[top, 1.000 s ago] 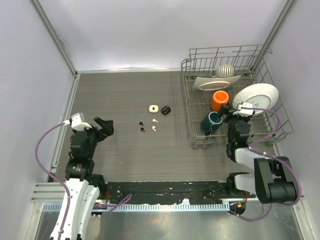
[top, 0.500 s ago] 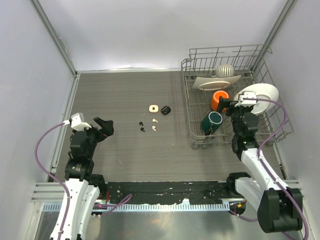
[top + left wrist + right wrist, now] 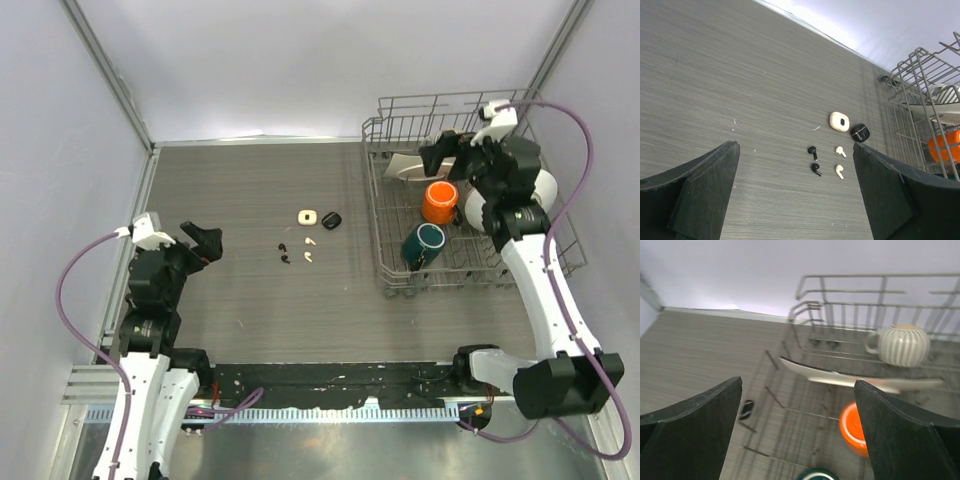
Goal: Insert the wireless bluetooth earbuds into the charging case
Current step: Pick up the charging case at the center of the board.
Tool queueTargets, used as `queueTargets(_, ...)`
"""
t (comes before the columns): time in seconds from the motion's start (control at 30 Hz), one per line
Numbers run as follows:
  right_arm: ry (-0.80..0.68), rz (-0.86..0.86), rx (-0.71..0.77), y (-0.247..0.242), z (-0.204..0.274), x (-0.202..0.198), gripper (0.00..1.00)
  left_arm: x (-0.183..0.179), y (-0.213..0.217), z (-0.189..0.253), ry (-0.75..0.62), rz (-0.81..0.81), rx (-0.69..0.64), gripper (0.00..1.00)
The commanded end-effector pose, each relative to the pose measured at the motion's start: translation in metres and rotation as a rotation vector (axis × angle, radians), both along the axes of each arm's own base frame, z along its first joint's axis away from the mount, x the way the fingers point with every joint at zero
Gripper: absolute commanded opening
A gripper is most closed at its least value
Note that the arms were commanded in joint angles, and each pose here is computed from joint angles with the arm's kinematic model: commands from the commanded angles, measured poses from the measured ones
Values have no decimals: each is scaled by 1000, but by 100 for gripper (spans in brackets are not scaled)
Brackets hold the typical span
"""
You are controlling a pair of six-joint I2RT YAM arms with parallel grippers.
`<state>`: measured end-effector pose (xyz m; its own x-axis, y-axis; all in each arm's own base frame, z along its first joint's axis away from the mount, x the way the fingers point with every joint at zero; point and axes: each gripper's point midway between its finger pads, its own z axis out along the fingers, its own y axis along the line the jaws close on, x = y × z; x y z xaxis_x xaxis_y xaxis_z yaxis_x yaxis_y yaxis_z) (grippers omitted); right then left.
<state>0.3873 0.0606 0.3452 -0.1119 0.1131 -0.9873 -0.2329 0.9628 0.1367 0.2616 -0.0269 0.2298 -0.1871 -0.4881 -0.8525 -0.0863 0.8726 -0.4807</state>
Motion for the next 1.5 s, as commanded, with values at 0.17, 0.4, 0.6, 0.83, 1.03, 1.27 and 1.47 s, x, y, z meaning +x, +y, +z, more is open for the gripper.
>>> queueTargets(0.17,337,247,-85,109,-44,-14,100,-3,-15,27,-14,-138,99,100)
queueTargets(0.4,323,554,-184,193,-57,-13,100,5,-20,6,143,-185,111,100)
queueTargets(0.6,436,584,-414,235,-110,-2,100,8,-24,-13,273,-210,89,100)
queueTargets(0.83,460,410,-451,244,-133,40,100,7,-19,-4,270,-189,103,100)
queueTargets(1.03,582,442,-503,254,-186,45,100,1,-8,1,225,-127,132,100)
queueTargets(1.27,477,644,-512,282,-207,42,100,-7,-2,5,175,-93,136,100)
queueTargets(1.47,361,793,-652,290,-223,41,100,-6,-4,4,177,-107,139,100)
